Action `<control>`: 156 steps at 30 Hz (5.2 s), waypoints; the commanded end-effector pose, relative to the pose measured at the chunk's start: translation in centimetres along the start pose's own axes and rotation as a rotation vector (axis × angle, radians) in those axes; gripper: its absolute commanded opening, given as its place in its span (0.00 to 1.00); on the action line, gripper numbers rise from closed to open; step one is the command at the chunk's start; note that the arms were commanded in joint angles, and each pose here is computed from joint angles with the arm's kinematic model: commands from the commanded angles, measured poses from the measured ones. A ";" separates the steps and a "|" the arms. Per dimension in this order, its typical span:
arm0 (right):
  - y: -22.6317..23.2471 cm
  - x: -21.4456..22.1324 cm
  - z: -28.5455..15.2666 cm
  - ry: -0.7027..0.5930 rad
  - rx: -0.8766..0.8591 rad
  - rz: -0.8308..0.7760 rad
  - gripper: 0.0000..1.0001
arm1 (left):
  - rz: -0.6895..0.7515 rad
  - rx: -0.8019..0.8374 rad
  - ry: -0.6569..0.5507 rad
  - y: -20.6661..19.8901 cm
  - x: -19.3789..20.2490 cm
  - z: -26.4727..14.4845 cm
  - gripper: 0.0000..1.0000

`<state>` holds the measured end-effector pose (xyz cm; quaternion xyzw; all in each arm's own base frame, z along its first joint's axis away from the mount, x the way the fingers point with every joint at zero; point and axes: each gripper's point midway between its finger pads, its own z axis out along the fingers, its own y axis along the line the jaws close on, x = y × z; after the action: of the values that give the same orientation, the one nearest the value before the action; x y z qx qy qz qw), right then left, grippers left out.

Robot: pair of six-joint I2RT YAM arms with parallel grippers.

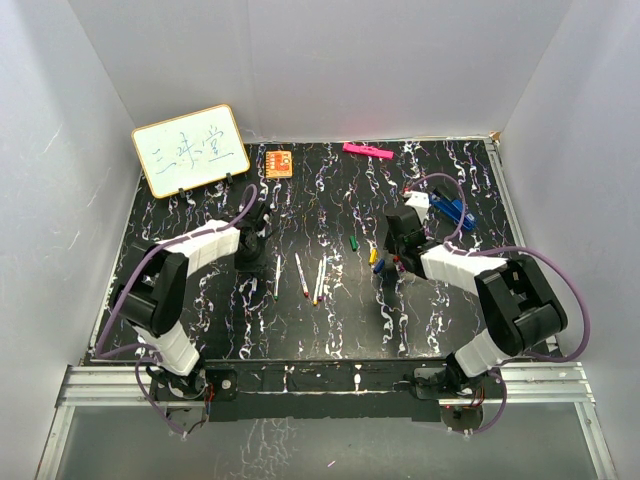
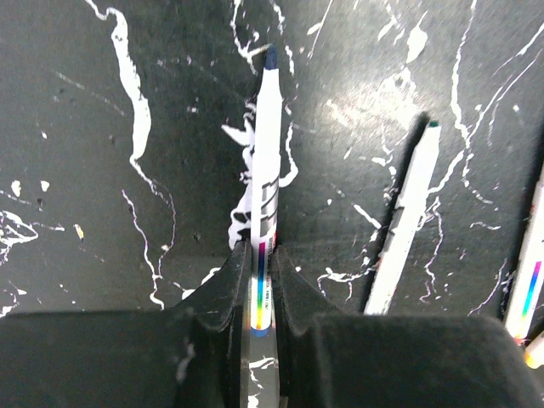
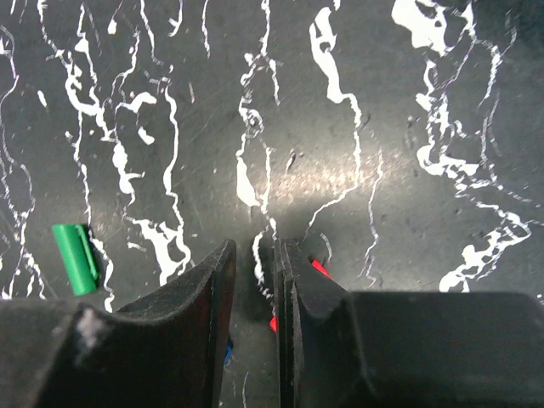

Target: Insert the pens into the pen caps

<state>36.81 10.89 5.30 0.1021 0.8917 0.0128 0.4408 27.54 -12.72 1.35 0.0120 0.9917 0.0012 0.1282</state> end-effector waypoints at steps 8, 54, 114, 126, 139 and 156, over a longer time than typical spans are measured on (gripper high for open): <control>3.7 2.3 -3.2 0.065 -0.048 0.061 0.38 | 0.018 -0.040 -0.010 1.4 1.0 -2.7 0.00; 2.5 10.0 -2.9 0.317 0.092 -0.004 0.00 | 0.032 -0.069 -0.059 2.2 0.2 -3.8 0.00; 17.6 -17.3 -19.3 -0.727 -0.994 0.165 0.00 | 0.202 1.034 -0.733 -19.0 -5.8 -19.7 0.00; 17.7 -16.7 -18.3 -0.699 -0.981 0.166 0.00 | 0.230 1.036 -0.764 -19.4 -5.9 -20.8 0.00; 17.7 -16.2 -18.1 -0.682 -0.984 0.168 0.00 | 0.226 1.026 -0.778 -19.3 -6.1 -20.9 0.00; 18.0 -16.4 -18.2 -0.677 -1.010 0.203 0.00 | 0.222 1.024 -0.763 -19.6 -6.1 -20.3 0.00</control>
<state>35.49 26.69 29.19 -0.0364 0.6036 0.4262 0.6728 27.24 -31.76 20.06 0.1652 0.7670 -0.4532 0.4231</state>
